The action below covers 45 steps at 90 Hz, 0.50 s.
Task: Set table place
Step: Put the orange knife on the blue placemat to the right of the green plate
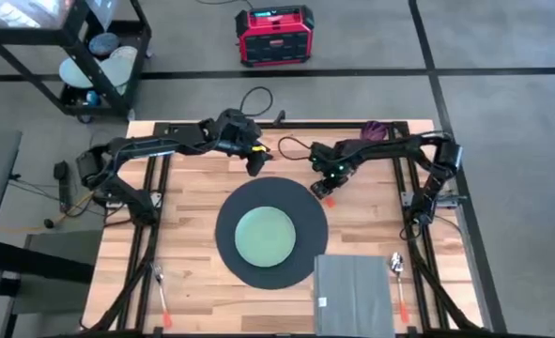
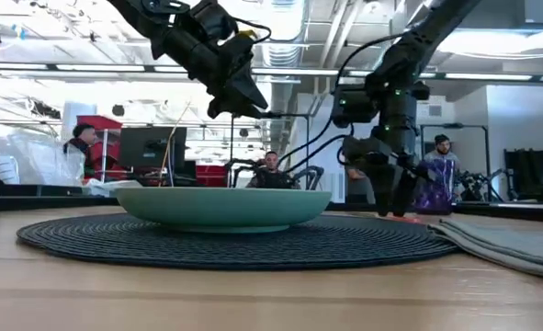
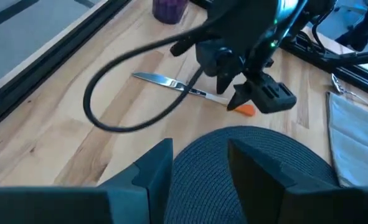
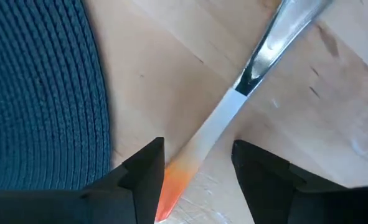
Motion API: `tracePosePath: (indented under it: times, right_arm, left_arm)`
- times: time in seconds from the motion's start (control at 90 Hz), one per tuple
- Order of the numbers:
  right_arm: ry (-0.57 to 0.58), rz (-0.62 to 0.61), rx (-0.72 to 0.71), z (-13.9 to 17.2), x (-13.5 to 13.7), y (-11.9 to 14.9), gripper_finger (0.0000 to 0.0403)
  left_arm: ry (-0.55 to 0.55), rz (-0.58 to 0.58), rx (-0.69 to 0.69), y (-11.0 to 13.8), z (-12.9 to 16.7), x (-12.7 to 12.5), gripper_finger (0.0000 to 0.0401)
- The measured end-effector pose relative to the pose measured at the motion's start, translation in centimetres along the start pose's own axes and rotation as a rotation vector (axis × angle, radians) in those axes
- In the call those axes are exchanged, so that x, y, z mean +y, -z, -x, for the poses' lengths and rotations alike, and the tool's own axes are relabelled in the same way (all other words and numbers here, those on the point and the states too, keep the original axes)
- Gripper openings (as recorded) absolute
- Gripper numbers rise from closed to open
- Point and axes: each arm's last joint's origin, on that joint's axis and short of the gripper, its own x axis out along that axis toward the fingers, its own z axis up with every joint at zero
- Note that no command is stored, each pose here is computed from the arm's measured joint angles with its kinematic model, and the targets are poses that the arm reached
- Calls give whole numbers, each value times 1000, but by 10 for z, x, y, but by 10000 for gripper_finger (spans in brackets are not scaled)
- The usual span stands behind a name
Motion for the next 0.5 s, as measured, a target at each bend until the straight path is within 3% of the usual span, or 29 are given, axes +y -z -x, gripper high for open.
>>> tracePosePath:
  times: [0.167,0.256,0.378,0.5]
  right_arm:
    - [71,7,1,-5,9,6,159]
    - [91,20,2,-6,12,9,116]
    - [89,23,10,-5,13,11,29]
    - [27,35,41,-3,18,10,7]
  left_arm:
    - [-1,0,3,0,0,0,139]
    - [-2,1,6,1,0,0,139]
    - [-2,0,6,1,0,0,139]
    - [-2,1,11,1,0,0,139]
